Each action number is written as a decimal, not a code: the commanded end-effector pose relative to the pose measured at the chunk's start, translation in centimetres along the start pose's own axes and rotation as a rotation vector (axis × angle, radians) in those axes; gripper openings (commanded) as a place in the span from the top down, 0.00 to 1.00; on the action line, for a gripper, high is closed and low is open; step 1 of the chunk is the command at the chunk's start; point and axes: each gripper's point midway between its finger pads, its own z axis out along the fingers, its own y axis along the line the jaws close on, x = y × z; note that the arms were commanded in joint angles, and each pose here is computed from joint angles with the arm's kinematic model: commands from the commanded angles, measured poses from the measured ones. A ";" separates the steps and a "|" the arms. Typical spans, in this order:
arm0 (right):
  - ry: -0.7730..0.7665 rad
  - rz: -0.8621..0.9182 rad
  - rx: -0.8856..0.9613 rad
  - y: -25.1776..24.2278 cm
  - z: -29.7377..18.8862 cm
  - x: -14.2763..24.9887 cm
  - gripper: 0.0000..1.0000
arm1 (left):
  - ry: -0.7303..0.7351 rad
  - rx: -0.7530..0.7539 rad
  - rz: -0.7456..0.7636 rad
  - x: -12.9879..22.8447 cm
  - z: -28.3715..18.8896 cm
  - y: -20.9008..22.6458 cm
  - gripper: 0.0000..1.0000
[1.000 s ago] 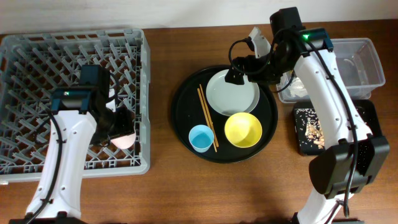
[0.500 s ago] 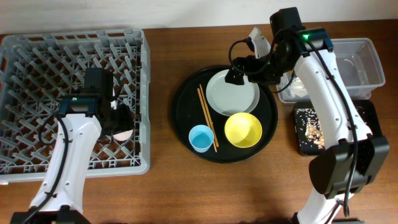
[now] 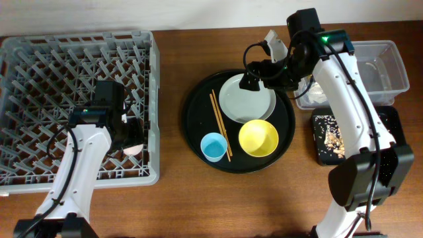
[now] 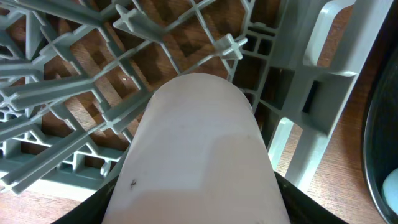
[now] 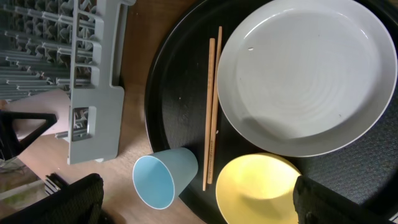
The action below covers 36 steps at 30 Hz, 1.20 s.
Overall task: Sort waste into correct bins and load items into the dishwasher rack
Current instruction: 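Reach the right gripper down and grasp the blue cup on the tray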
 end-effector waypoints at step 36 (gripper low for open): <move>0.336 -0.136 0.279 2.5 8.0 10.4 0.24 | -0.268 0.115 0.004 -8.4 -12.8 -2.3 0.02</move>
